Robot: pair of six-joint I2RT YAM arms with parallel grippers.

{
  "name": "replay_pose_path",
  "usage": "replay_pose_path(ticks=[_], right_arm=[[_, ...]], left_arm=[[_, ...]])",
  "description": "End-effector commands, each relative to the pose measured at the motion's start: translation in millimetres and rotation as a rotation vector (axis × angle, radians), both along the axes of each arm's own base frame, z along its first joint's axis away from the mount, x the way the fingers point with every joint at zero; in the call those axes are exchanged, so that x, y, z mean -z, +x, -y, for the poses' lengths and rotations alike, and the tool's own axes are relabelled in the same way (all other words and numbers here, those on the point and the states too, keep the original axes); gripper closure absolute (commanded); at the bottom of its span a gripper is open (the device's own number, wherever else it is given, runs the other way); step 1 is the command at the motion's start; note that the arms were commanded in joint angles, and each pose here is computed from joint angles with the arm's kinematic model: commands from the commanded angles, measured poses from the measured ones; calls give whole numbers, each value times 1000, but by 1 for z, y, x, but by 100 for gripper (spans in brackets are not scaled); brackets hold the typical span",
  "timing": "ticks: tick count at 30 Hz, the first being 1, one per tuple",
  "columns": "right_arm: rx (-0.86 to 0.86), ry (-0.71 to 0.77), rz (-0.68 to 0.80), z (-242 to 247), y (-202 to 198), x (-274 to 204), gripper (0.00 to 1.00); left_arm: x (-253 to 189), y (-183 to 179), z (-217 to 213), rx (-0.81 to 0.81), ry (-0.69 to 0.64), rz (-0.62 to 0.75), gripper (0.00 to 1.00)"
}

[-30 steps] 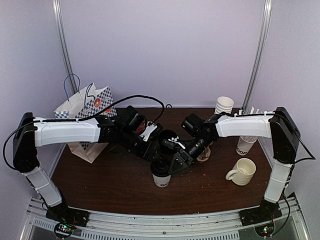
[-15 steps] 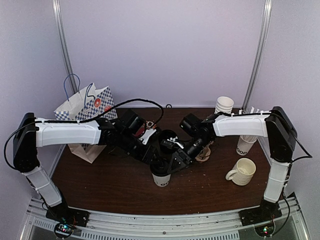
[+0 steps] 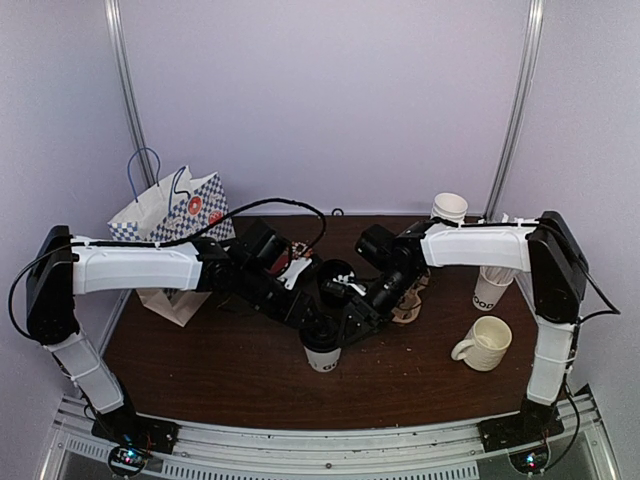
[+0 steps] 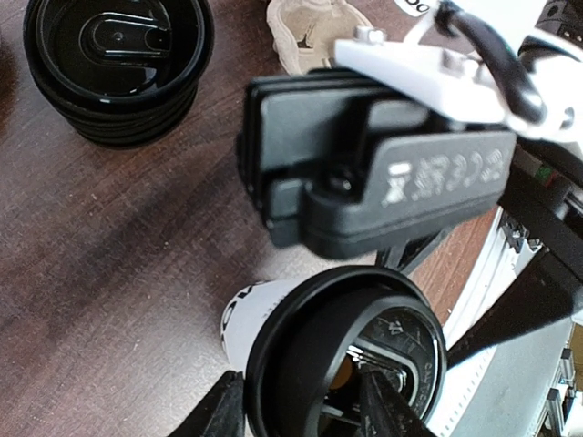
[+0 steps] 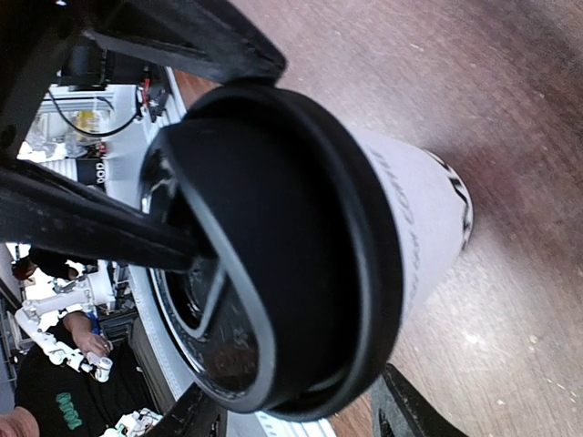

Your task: Pack the takeout coffee

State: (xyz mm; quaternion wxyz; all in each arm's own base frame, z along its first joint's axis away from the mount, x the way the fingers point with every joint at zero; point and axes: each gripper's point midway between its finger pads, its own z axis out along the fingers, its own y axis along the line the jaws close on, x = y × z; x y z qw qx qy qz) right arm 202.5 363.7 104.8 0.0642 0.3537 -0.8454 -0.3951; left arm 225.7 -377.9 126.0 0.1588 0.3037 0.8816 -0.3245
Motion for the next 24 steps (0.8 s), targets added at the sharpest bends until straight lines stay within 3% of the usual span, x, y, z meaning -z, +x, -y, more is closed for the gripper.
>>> replay_pose_path(ticks=[1, 4, 9, 15, 20, 21, 22, 24], right_arm=[[76, -379, 187, 48, 43, 85, 47], [71, -323, 149, 40, 41, 80, 47], [4, -137, 163, 18, 39, 32, 47], [-68, 25, 189, 11, 30, -29, 44], [-85, 38, 246, 21, 31, -48, 41], [-89, 34, 261, 23, 30, -49, 41], [-95, 29, 278, 25, 31, -50, 41], [-102, 21, 310, 29, 32, -52, 41]], left_arm=[[32, -8, -13, -7, 84, -54, 57], [38, -9, -16, -12, 105, -64, 56], [22, -5, -9, 5, 66, -31, 54], [-28, 6, 3, 21, -26, 73, 36], [-46, 10, 2, 18, -31, 117, 26], [-47, 12, 1, 14, -27, 124, 12], [-47, 13, 0, 10, -19, 133, 8], [-47, 14, -3, 6, -11, 146, 7]])
